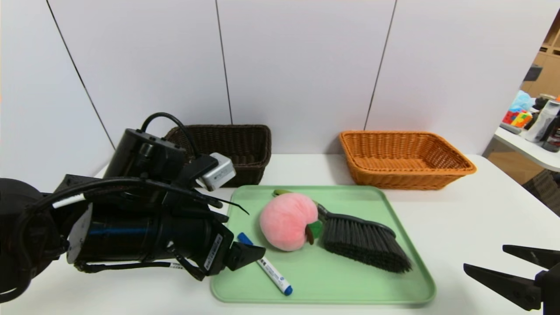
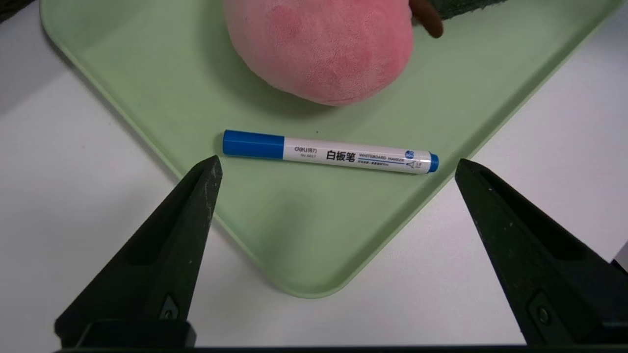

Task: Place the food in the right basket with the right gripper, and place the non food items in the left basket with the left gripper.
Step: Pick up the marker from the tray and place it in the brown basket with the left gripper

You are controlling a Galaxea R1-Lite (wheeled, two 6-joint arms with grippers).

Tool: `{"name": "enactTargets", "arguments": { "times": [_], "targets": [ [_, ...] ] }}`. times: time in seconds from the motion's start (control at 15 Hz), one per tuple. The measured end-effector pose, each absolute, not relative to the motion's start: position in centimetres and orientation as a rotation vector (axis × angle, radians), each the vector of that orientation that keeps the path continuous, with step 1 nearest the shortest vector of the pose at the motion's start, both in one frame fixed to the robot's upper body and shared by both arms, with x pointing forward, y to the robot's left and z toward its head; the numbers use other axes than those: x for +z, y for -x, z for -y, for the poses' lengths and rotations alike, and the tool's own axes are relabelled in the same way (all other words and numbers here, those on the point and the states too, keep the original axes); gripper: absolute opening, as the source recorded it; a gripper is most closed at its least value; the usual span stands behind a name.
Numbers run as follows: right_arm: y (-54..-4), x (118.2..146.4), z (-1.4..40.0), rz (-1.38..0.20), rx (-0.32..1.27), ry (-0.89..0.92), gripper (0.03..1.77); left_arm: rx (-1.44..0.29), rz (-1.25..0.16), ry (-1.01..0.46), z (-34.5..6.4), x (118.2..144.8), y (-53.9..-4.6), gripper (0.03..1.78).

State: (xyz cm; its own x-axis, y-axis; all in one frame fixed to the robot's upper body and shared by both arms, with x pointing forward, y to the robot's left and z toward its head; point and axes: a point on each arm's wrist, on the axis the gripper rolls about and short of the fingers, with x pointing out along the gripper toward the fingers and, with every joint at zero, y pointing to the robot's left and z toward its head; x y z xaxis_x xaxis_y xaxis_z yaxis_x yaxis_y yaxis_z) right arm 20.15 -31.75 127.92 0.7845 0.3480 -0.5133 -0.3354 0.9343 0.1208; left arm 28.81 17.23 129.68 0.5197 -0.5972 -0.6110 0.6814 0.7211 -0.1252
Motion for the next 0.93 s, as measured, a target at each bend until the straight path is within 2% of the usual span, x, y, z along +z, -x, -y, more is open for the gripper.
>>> {"name": "enactTargets", "arguments": {
  "times": [0.33, 0.93],
  "targets": [
    [-20.7, 127.1, 31.7, -0.571, 0.365, -0.027, 1.71, -0.561, -0.723, -0.204, -14.5, 128.2, -27.8, 1.69],
    [-20.6, 126.8, 31.7, -0.59, 0.365, -0.03, 1.71, -0.554, -0.677, -0.195, -13.3, 129.7, -28.2, 1.69]
  ]
}}
